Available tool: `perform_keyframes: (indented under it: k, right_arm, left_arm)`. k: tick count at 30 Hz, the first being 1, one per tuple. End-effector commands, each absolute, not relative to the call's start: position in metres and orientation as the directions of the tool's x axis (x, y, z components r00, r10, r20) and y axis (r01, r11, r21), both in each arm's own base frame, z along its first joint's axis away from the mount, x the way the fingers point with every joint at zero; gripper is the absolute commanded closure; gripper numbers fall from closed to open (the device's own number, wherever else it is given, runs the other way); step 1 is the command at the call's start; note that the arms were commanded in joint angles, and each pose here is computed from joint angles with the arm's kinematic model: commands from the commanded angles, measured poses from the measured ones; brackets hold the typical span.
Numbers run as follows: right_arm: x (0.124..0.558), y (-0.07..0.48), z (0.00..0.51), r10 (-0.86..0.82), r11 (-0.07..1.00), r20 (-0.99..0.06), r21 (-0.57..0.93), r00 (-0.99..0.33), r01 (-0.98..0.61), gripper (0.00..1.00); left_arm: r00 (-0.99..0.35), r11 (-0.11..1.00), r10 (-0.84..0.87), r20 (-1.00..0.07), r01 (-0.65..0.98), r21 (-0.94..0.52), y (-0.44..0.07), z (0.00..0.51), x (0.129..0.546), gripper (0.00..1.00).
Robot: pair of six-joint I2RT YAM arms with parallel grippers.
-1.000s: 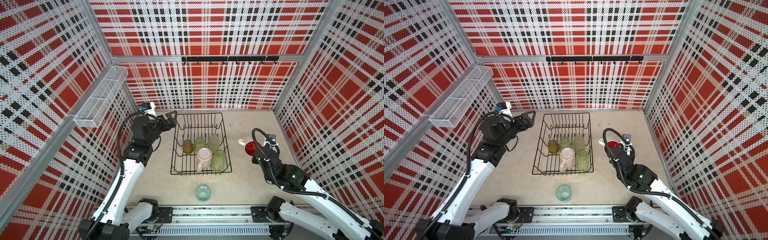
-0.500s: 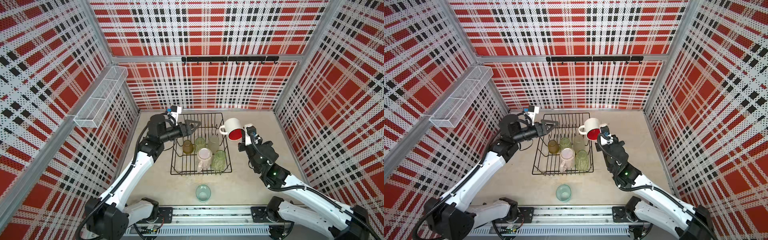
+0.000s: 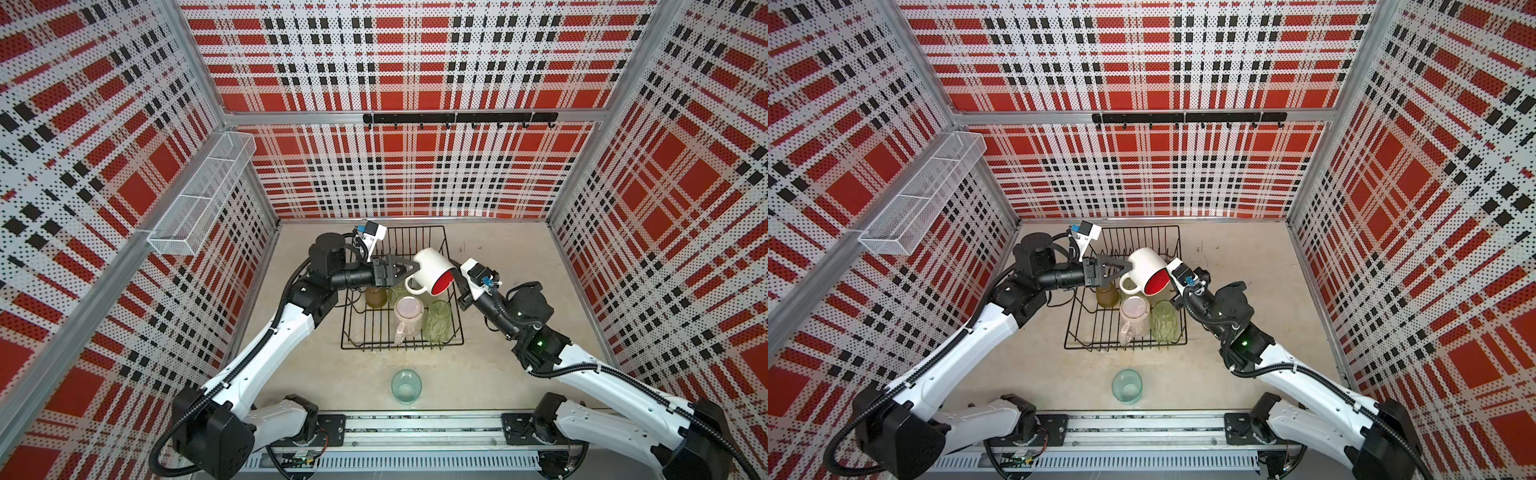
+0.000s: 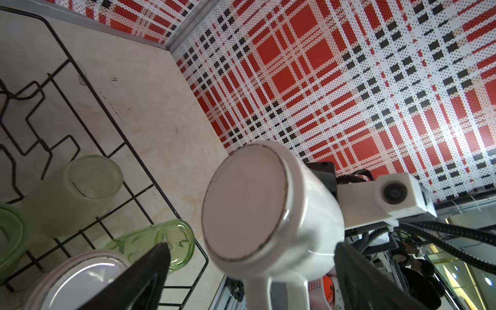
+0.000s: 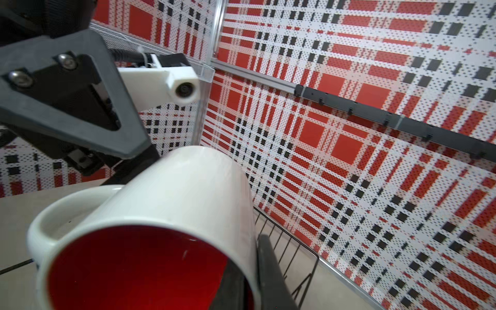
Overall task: Load the cups into the dish rack
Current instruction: 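Lift the red-lined mug toward the rack while the left gripper approaches it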
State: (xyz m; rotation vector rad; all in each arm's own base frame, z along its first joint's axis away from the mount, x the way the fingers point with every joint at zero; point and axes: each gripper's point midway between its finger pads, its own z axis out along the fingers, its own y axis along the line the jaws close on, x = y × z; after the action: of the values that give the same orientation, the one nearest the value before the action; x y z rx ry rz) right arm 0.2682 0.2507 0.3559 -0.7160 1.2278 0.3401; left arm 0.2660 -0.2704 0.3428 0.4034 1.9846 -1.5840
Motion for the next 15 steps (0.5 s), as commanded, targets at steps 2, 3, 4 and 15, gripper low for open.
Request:
perform_keyframes:
  k: [2,3,4,15]
  right_arm:
    - [0.247,0.264,0.393,-0.042,0.672,-0.883,-0.371,0.468,-0.64,1.0]
    - [0.247,0.266,0.392,-0.046,0.665,-0.881,-0.378,0.471,-0.643,1.0]
    - [0.249,0.268,0.39,-0.053,0.661,-0.88,-0.386,0.473,-0.644,1.0]
    - [0.248,0.287,0.394,-0.016,0.617,-0.835,-0.442,0.551,-0.651,1.0]
  left_arm:
    - [-0.786,0.157,-0.067,-0.614,0.6,-0.785,-0.276,0.353,0.245,0.02]
    - [-0.787,0.141,-0.066,-0.613,0.601,-0.787,-0.277,0.354,0.243,0.02]
    - [-0.788,0.114,-0.056,-0.613,0.605,-0.788,-0.279,0.356,0.238,0.02]
    - [-0.792,0.017,0.023,-0.611,0.611,-0.791,-0.289,0.355,0.21,0.03]
